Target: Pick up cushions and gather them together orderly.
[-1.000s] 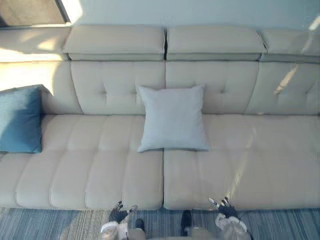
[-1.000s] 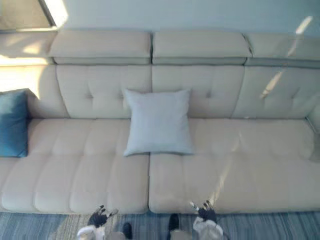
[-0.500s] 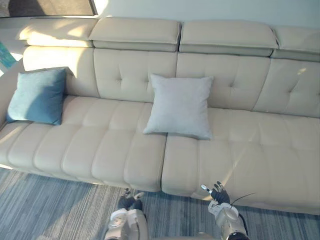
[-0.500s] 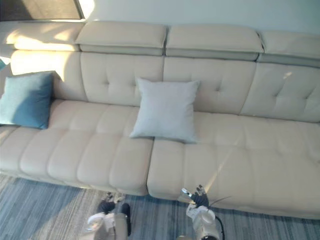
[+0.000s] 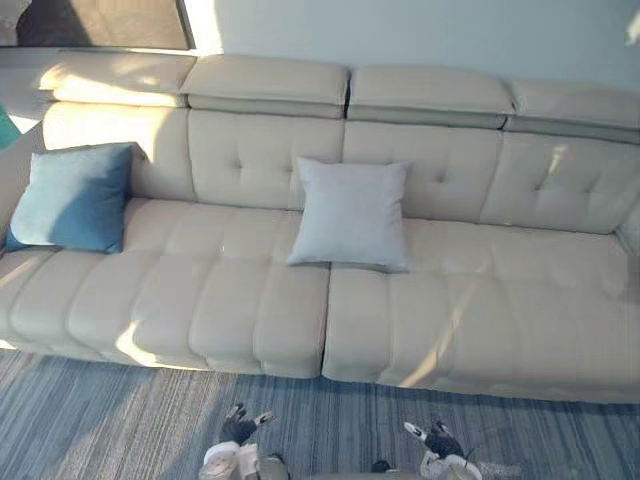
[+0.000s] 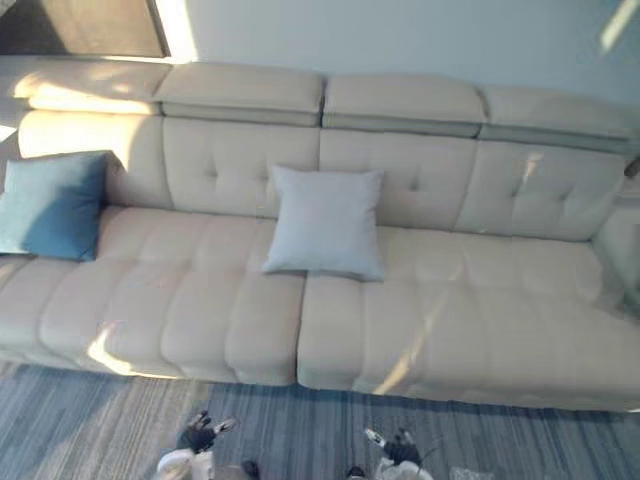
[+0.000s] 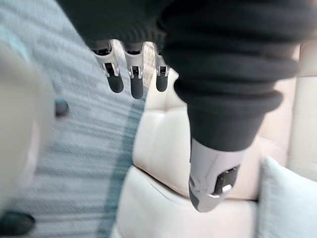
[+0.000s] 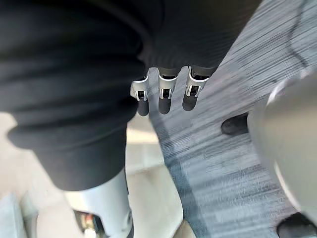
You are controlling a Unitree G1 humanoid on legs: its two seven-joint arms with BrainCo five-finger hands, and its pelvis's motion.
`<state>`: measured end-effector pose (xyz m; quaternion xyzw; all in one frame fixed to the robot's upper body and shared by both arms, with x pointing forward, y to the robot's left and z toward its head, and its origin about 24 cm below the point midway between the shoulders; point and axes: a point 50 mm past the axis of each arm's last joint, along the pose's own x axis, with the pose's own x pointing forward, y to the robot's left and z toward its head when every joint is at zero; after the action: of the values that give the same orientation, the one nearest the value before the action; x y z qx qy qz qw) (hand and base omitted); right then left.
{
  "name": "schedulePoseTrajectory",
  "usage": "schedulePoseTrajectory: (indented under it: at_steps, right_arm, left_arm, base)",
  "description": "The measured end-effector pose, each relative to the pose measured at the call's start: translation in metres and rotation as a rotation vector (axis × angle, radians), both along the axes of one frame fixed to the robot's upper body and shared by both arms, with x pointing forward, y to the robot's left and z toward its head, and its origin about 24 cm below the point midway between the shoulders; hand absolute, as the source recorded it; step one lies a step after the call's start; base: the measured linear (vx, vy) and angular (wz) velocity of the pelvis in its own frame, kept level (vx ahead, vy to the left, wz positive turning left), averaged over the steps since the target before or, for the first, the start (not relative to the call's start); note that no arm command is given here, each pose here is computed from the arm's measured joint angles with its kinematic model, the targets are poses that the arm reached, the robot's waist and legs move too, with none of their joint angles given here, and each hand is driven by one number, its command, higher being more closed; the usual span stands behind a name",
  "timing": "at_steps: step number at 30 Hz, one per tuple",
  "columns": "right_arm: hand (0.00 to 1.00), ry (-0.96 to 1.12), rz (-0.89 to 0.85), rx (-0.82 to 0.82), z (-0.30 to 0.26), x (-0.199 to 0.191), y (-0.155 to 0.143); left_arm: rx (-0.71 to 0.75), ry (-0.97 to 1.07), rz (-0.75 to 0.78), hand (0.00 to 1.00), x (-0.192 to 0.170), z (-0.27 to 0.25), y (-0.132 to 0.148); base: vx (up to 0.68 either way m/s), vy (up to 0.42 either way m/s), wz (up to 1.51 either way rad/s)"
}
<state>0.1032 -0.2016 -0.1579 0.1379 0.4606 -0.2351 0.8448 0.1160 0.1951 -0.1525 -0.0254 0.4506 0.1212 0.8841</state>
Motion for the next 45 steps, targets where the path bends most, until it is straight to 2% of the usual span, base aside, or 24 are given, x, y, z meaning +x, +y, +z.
schedulePoseTrajectory:
  at_steps: [7,12,13,22,31,37,45]
  right_arm:
    - [0.00,-0.026,-0.045,0.002,0.003,0.008,-0.004]
    - [0.00,-0.128,-0.015,-0.021,0.015,0.039,-0.005]
    - [0.00,-0.123,0.005,-0.043,0.016,0.041,-0.010]
    - [0.00,-0.022,0.050,-0.079,0.008,0.019,-0.018]
    - [0.00,-0.052,0.058,-0.114,0.014,0.036,-0.022]
    - [0.00,0.001,0.004,-0.091,0.006,0.011,-0.020]
    - [0.00,-0.064,0.033,-0.077,0.012,0.028,-0.012]
  left_arm:
    - [0.014,0.050,-0.059,0.00,-0.007,-0.004,0.000]
    - [0.034,-0.002,-0.131,0.00,0.018,0.003,-0.007]
    - [0.040,-0.057,-0.160,0.00,0.035,0.009,-0.011]
    - [0.057,-0.035,-0.223,0.00,0.028,0.007,-0.015]
    - [0.044,-0.070,-0.237,0.00,0.033,0.010,-0.024]
    - [0.037,-0.060,-0.252,0.00,0.031,0.009,-0.028]
    - [0.069,-0.063,-0.275,0.00,0.034,0.011,-0.019]
  base:
    - [0.04,0.009,-0.52]
    - [0.00,-0.024,-1.76]
    - [-0.04,-0.093,-1.40]
    - [0.07,-0.140,-1.01]
    - [0.21,0.052,-1.12]
    - [0.41,0.174,-0.76]
    - [0.40,0.013,-0.35]
